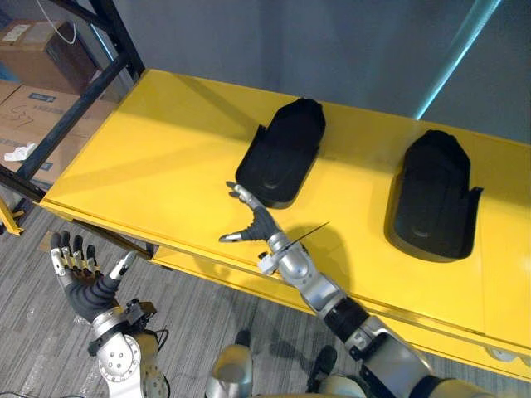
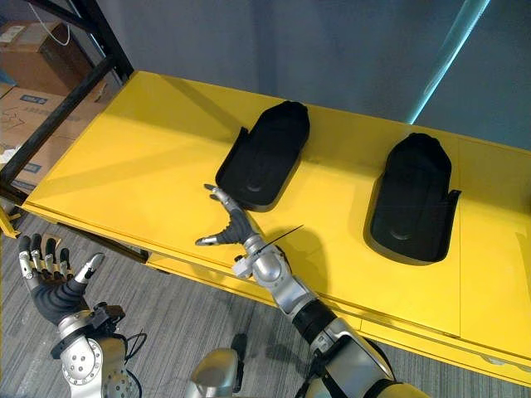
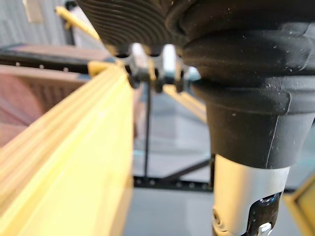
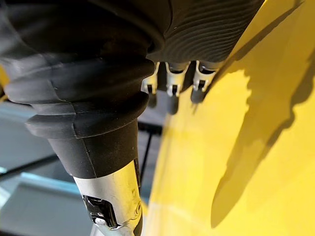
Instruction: Walk over and take plastic housings, then place them on the shelf
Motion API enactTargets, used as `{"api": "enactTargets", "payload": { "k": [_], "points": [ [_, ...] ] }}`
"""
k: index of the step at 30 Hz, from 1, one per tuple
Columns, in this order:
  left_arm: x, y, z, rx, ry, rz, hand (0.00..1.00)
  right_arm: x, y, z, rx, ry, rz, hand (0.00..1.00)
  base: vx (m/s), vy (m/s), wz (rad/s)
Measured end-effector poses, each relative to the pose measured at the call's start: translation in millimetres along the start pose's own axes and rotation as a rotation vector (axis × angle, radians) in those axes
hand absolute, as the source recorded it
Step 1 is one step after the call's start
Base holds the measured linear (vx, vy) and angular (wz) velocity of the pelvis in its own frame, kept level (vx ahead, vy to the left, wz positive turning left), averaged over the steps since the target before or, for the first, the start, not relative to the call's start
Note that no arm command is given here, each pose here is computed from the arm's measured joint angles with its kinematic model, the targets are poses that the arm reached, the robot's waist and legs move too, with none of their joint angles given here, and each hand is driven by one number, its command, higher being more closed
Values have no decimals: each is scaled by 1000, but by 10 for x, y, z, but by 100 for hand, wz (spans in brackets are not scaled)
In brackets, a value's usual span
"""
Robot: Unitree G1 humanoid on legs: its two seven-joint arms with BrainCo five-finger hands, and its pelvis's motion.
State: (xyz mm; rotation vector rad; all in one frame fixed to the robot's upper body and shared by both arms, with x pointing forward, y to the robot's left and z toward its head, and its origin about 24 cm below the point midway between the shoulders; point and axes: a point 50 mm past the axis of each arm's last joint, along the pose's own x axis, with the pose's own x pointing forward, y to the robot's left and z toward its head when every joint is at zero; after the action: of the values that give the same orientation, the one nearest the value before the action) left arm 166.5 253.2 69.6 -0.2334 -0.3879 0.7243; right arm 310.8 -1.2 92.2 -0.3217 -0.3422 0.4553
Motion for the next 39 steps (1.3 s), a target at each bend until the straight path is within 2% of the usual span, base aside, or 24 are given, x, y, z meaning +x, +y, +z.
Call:
{"api": "enactTargets", "payload": {
  "k": [7, 13, 19, 21, 24, 27, 29, 30, 35, 39],
  "points": [
    [3, 0, 4, 2, -2, -18, 0, 11, -59, 1, -4, -15, -4, 0, 0, 8, 6],
    [4, 1, 7, -17, 1, -21, 0, -27, 109, 140, 80, -88, 148, 0, -1, 1, -1],
    [8, -23, 51, -34, -13, -28, 0, -272, 373, 888, 235, -418, 344, 0, 8, 9, -21],
    [17, -46, 106, -44, -36, -36, 0, -345, 333, 1063, 274, -498, 352, 0, 16, 15, -13],
    [17, -82, 126, -51, -33, -48, 0, -448, 106, 1205, 273, -583, 265, 0, 2, 19, -12],
    [-8, -127, 69, -50, 16, -58, 0, -438, -132, 1230, 115, -604, 150, 0, -18, 18, -11],
    [-23, -106, 52, -38, 34, -54, 0, -401, -178, 1191, -12, -572, 142, 0, -26, 14, -11],
    [-32, -94, 41, -31, 44, -53, 0, -380, -179, 1165, -115, -555, 163, 0, -23, 12, -4],
    [-70, -7, -48, 3, 87, -39, 0, -135, -229, 777, -433, -344, 291, 0, -7, 7, 4],
    [-84, 38, -123, 19, 105, -54, 0, -123, -281, 386, -529, -169, 374, 0, -16, 10, 7]
  ]
}}
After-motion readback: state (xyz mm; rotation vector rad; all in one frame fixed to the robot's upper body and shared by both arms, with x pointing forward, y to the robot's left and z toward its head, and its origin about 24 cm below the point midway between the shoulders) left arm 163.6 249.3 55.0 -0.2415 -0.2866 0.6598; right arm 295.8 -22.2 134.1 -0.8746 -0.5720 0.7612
